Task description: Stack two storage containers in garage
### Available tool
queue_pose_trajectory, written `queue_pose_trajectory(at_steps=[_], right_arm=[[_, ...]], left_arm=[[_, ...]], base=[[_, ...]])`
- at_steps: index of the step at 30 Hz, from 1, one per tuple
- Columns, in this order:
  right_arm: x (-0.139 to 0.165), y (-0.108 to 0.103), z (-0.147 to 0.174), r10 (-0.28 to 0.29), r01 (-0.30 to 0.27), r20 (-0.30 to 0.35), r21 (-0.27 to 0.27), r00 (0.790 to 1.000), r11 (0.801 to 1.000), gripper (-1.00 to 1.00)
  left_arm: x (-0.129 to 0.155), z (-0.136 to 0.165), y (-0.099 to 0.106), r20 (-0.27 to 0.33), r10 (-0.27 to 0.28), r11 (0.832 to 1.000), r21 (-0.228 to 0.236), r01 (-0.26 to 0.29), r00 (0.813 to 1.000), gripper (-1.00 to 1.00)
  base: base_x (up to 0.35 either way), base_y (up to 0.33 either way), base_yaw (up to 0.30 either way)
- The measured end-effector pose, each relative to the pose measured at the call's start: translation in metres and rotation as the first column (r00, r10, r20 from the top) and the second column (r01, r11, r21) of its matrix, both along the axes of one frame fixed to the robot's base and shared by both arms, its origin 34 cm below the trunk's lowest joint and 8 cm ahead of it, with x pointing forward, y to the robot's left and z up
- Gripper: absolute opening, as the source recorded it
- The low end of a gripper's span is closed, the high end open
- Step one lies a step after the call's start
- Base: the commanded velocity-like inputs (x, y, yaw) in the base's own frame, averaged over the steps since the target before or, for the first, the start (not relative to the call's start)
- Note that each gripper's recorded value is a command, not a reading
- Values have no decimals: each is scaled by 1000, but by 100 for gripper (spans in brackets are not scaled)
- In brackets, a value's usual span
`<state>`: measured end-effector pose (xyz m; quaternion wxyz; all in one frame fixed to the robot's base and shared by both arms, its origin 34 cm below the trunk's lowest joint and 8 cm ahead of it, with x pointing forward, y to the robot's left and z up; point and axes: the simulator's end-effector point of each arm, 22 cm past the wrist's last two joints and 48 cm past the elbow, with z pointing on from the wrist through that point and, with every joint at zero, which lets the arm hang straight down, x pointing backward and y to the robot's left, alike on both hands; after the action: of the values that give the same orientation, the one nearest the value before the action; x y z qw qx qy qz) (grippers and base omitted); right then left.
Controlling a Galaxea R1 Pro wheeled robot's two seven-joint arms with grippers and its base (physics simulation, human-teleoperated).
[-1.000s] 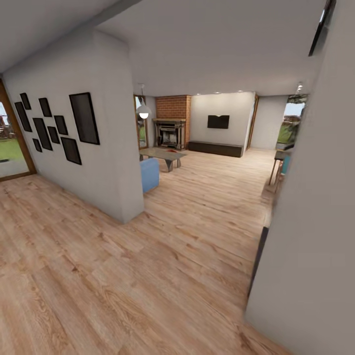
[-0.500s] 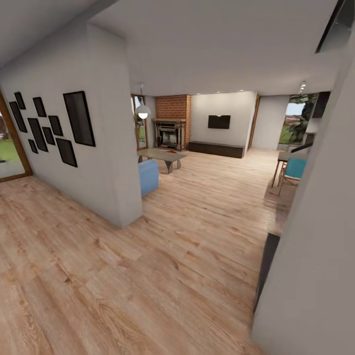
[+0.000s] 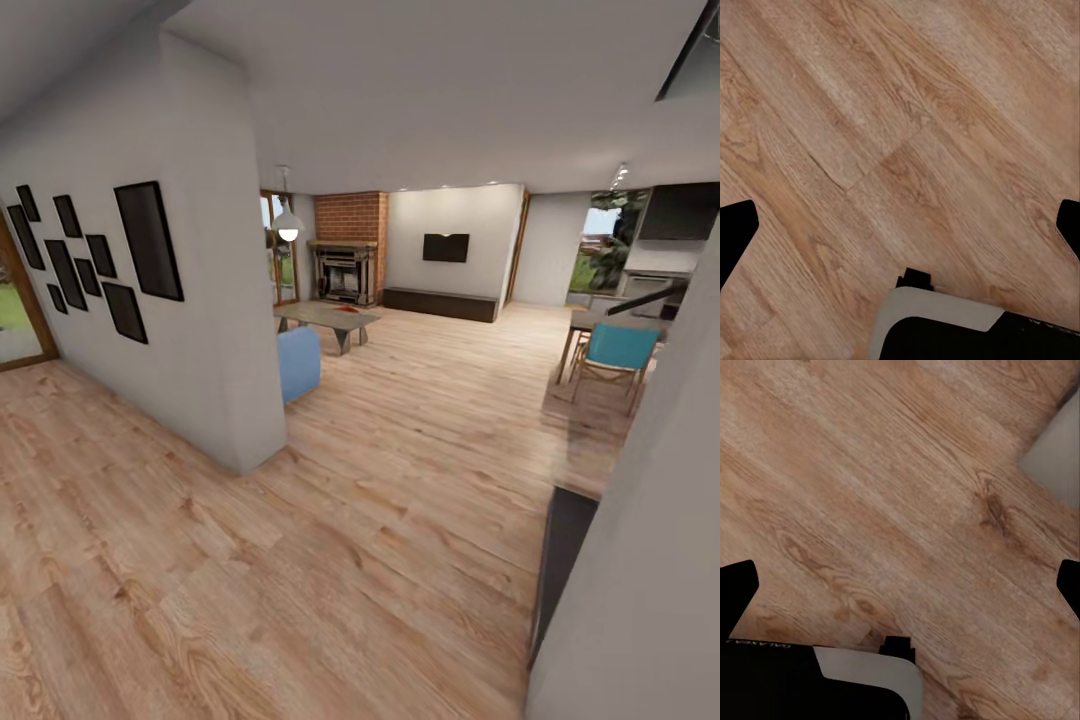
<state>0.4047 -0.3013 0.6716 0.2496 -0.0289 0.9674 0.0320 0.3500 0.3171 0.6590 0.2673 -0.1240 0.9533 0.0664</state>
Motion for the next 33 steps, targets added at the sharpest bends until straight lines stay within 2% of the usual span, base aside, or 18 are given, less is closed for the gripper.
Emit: queue_pose_trajectory(at_steps=[22,33], right_arm=[[0,0,0,0,0,0,0,1000,1000,100],[0,0,0,0,0,0,0,1000,1000,100]], left_arm=[[0,0,1,0,-1,1000,1,1,1000,100],[0,0,0,-1,-3,1000,0,3,1000,100]], base=[[320,105,0],[320,18,0]])
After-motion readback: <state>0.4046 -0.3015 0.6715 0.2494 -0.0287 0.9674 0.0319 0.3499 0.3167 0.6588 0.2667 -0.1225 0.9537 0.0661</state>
